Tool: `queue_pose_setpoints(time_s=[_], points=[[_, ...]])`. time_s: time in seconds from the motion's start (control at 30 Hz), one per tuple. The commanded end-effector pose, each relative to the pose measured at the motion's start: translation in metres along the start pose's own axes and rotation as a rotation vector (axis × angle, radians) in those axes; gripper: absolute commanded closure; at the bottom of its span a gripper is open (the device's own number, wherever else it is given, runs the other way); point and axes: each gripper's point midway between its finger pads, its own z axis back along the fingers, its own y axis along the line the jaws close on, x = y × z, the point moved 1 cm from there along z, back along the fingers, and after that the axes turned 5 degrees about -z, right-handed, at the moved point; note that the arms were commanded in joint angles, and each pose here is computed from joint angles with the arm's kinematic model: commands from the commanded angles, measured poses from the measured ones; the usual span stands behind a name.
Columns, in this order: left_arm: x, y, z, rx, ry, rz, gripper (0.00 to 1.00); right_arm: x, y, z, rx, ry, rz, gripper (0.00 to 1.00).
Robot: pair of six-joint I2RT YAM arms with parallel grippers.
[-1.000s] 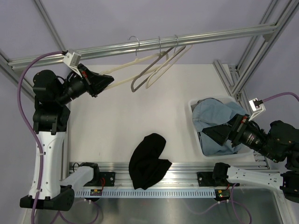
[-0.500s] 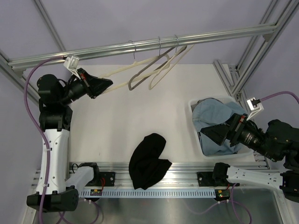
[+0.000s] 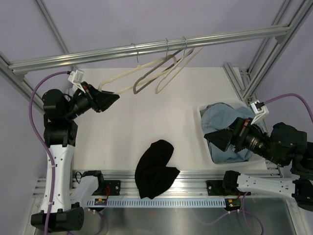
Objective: Remove the skirt from the hanger
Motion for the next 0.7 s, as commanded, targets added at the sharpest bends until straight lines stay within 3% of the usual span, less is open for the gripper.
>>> queue_pose_setpoints(time_s=[0.0, 0.1, 0.17, 0.3, 0.67], points=[[0.004, -0.002, 0.006, 0.034, -0.025, -0.024, 0.50, -0.004, 0.001, -0.013, -0.021, 0.008, 0.015, 0.01], [0.002, -0.002, 0.008, 0.046, -0.024, -0.016, 0.28, -0.012, -0.005, -0.020, -0.040, 0.023, 0.018, 0.01], [0.001, -0.003, 0.010, 0.056, -0.020, -0.006, 0.22, -0.014, -0.007, -0.022, -0.039, 0.025, 0.013, 0.01], [0.001, -0.003, 0.015, 0.095, -0.028, -0.001, 0.01, -0.024, -0.019, -0.029, -0.075, 0.041, 0.022, 0.01], [-0.020, 0.013, 0.038, 0.325, -0.017, 0.128, 0.01, -0.063, -0.045, -0.063, -0.192, 0.152, 0.096, 0.01]])
